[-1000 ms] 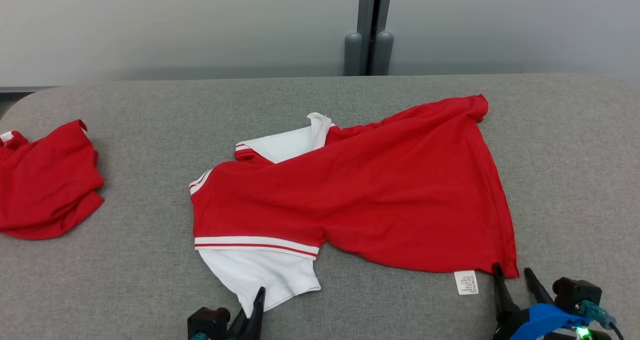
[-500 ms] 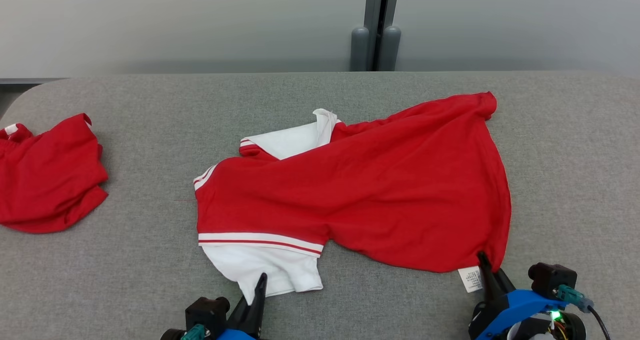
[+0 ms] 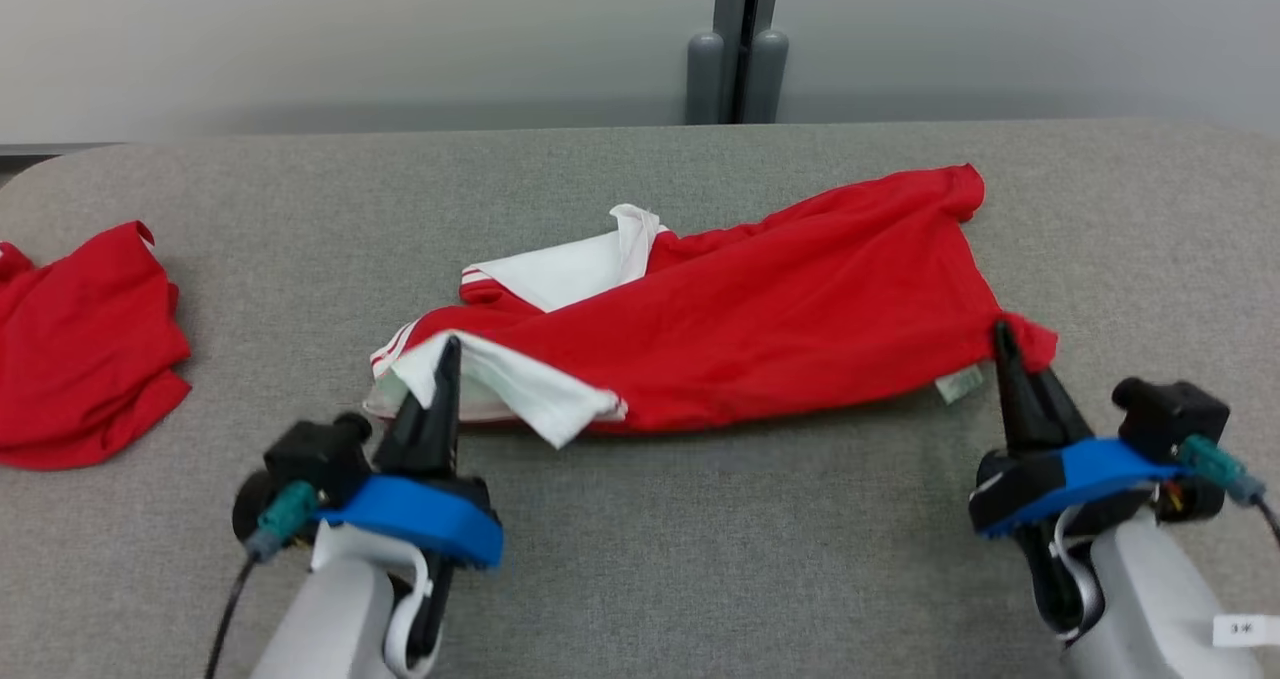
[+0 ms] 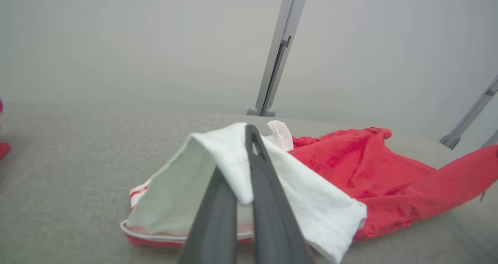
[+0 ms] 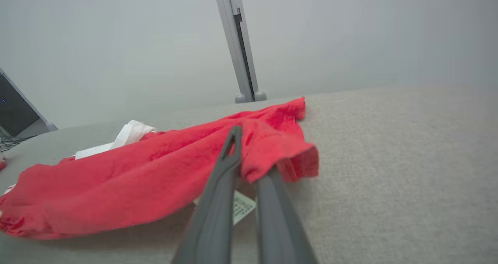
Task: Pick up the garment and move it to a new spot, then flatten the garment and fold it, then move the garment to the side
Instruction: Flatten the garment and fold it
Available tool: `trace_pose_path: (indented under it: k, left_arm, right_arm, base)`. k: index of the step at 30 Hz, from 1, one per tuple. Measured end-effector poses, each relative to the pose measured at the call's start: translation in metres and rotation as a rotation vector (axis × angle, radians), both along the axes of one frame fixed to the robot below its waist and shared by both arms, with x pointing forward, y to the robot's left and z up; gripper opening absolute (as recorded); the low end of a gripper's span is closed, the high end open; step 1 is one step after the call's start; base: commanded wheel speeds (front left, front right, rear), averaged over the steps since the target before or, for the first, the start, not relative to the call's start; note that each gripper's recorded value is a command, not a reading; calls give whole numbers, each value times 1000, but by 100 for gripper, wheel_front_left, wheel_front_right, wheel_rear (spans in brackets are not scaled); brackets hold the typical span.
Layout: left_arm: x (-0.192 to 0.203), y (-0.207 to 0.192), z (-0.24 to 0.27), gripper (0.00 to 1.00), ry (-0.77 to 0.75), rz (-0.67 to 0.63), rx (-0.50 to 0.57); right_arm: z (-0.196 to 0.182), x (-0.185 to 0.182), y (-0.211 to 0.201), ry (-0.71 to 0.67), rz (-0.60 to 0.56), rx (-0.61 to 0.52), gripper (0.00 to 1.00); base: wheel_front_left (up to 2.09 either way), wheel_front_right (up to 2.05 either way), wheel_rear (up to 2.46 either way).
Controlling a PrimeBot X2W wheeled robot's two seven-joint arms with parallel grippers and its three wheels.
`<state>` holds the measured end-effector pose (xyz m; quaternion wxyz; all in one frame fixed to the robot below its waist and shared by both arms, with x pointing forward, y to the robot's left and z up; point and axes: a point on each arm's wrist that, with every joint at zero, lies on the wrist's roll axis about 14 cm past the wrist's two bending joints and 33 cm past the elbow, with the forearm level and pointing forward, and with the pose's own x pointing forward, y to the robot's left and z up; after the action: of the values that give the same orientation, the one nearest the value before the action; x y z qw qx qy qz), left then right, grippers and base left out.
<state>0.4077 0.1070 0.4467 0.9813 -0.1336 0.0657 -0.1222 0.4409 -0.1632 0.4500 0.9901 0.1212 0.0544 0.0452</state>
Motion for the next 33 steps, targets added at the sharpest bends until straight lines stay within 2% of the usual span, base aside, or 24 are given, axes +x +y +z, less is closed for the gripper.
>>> trace_pose_path:
  k: [6, 12, 17, 22, 24, 30, 33]
  left_arm:
    - [72, 2, 65, 0, -194, -45, 53]
    - [160, 3, 137, 0, -343, -82, 83]
    - [214, -12, 199, 0, -461, -118, 98]
    - [244, -21, 255, 0, -585, -136, 180]
    - [251, -18, 279, 0, -618, -110, 143]
    - [252, -41, 328, 0, -717, -140, 178]
    - [256, -45, 330, 0, -719, -149, 203]
  right_arm:
    - [58, 55, -15, -156, 16, -78, 0]
    - [129, 129, -33, -280, 17, -142, 0]
    - [173, 184, -29, -329, 29, -128, 0]
    - [223, 224, -34, -398, 16, -113, 0]
    - [235, 235, -30, -410, 22, -101, 0]
    - [282, 246, -27, -480, 23, -89, 0]
    - [281, 250, -24, -472, 31, -114, 0]
  base:
    - [0, 0, 0]
    - [0, 0, 0]
    - [0, 0, 0]
    - [0, 0, 0]
    - [0, 0, 0]
    - [0, 0, 0]
    - [0, 0, 0]
